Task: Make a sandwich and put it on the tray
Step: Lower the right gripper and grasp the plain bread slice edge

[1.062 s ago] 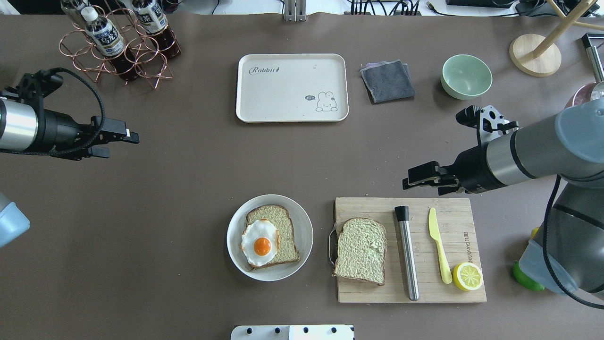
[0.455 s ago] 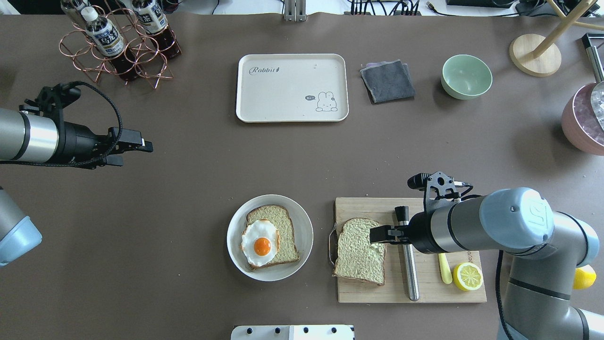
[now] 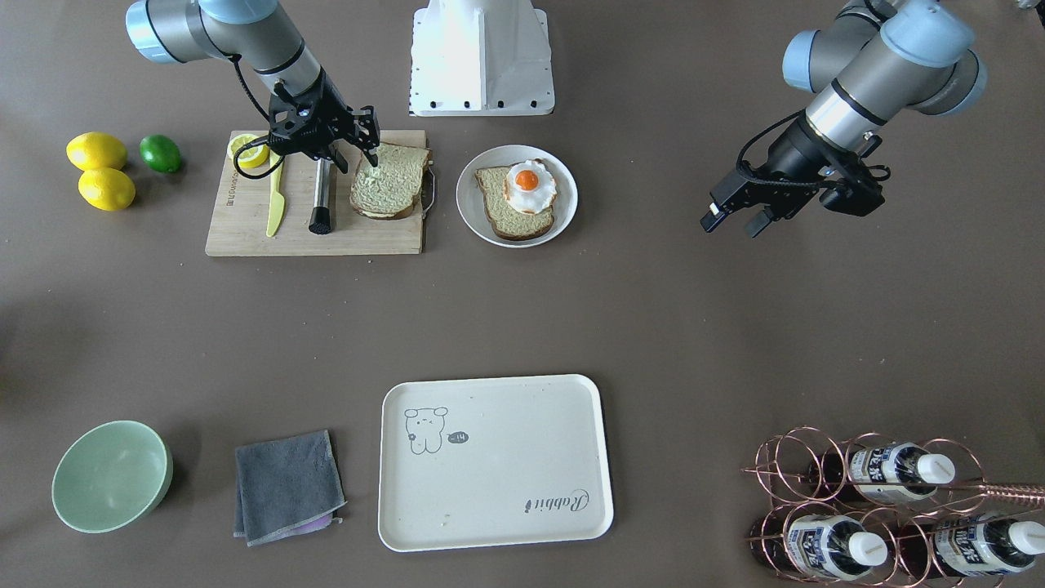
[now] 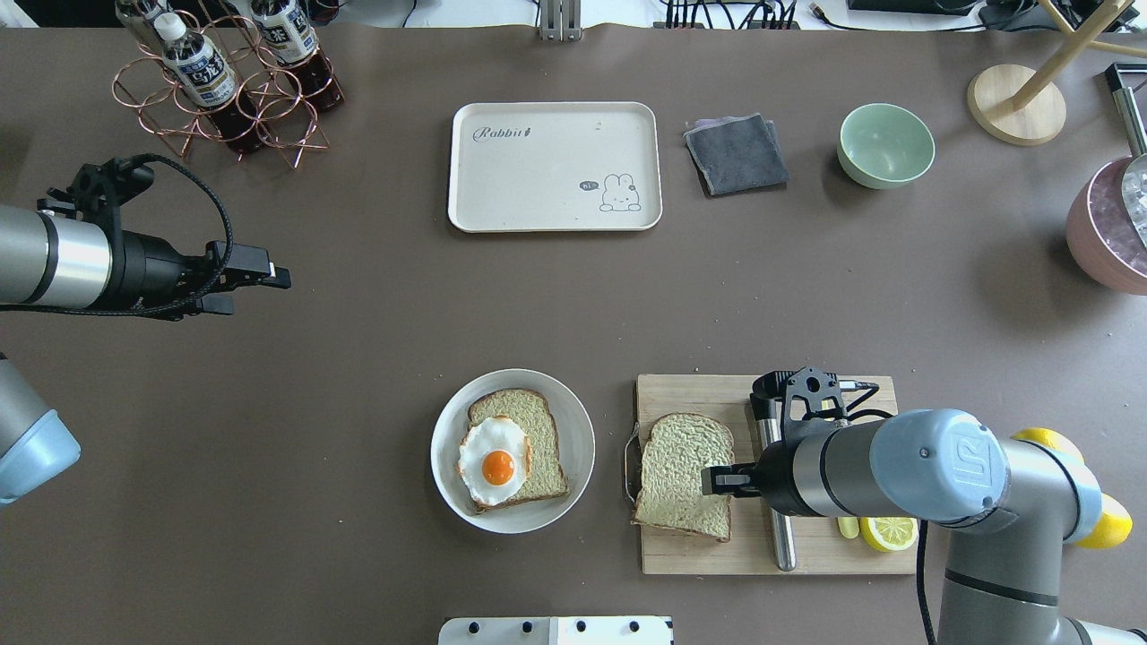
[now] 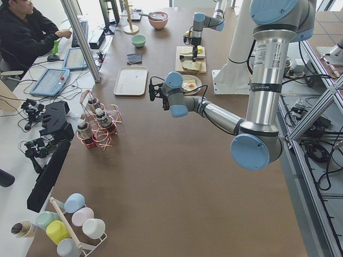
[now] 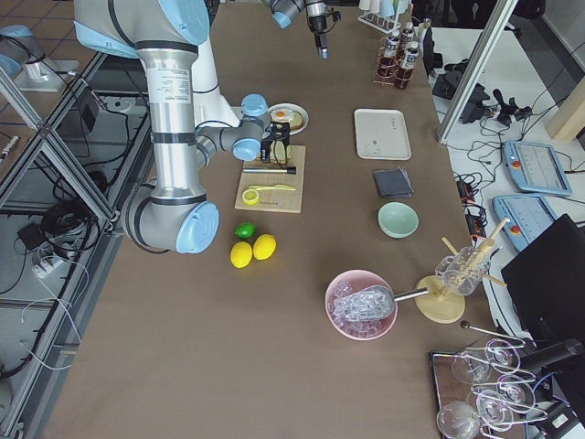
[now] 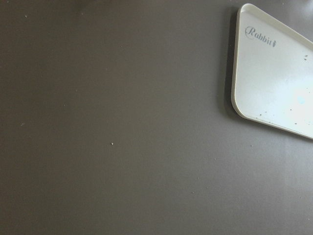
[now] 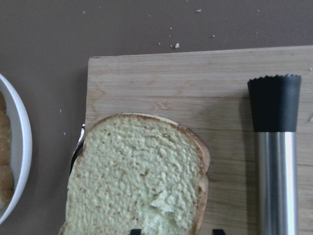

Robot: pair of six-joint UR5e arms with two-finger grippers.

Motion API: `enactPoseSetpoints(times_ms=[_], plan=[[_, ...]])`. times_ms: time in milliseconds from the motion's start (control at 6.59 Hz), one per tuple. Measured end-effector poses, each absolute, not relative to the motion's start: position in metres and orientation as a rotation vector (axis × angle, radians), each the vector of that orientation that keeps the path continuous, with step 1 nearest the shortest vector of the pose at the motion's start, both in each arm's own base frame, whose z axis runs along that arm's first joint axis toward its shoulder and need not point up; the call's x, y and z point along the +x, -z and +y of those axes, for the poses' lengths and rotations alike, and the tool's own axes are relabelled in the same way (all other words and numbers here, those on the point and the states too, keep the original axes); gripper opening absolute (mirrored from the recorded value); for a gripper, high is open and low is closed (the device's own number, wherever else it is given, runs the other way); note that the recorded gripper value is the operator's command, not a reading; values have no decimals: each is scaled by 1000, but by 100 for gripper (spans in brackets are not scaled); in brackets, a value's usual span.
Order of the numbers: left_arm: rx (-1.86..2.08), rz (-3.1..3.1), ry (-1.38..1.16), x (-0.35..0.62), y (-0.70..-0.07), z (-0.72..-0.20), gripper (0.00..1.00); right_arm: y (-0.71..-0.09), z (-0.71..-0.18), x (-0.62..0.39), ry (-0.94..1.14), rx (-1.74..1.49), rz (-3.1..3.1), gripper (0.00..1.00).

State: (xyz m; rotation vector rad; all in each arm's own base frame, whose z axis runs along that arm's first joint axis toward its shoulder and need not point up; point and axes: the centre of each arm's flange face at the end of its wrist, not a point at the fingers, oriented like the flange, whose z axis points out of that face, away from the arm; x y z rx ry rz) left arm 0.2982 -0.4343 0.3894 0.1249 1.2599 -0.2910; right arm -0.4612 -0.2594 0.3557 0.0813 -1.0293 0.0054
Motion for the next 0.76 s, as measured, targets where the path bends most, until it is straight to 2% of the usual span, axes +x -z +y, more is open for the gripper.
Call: enactPoseSetpoints(times_ms=[303, 758], plan=[[124, 1258, 292, 299, -390, -435, 97, -363, -257, -467, -2, 77, -1015, 0], [122, 1255, 289, 301, -392, -436, 97, -361, -260, -467, -6, 81, -1018, 0]])
